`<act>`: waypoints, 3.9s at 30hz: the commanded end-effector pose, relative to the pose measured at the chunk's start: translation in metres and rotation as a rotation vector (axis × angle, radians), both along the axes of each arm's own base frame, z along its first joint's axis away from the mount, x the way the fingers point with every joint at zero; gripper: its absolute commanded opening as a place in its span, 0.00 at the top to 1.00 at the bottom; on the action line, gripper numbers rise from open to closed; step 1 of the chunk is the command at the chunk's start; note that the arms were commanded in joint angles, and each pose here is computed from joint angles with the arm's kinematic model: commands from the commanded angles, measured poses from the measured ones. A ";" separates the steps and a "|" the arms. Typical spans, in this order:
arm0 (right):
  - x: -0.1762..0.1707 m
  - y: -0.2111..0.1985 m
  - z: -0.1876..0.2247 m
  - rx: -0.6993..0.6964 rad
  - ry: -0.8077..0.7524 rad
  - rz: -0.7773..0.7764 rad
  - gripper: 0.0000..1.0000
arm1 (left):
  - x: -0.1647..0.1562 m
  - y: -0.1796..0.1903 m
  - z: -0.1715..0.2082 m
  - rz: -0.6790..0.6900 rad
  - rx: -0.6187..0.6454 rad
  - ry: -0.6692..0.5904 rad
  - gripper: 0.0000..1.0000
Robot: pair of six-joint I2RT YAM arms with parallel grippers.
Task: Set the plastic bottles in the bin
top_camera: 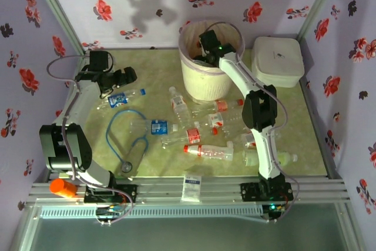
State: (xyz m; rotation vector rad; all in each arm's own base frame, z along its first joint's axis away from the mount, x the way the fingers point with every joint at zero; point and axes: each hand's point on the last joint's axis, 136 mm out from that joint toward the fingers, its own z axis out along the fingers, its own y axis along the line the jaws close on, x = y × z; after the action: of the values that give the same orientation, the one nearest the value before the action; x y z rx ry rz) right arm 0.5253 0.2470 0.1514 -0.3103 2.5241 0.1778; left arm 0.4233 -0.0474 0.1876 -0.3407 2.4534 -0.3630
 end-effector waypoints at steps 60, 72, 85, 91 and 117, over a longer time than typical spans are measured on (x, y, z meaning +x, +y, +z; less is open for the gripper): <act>-0.190 -0.131 0.152 0.290 -0.298 -0.128 0.01 | 0.002 0.019 -0.156 1.157 -0.591 0.049 0.43; -0.201 -0.129 0.172 0.349 -0.331 -0.109 0.01 | -0.005 0.012 -0.077 0.970 -0.568 -0.078 0.55; -0.212 -0.047 0.226 0.802 -0.208 0.144 0.04 | -0.041 -0.144 0.073 -0.183 -0.431 -0.221 0.67; -0.209 0.007 0.241 0.862 -0.167 0.266 0.05 | -0.084 -0.213 0.114 -0.581 -0.503 -0.322 0.71; -0.189 0.093 0.191 0.898 0.109 0.432 0.30 | -0.141 -0.273 0.135 -0.986 -0.606 -0.378 0.74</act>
State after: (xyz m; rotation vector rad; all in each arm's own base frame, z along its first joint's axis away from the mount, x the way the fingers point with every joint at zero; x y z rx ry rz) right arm 0.3390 0.3364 0.3324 -0.4299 2.1825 1.4366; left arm 0.2895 -0.3147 0.3056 0.6104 1.9969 -1.3947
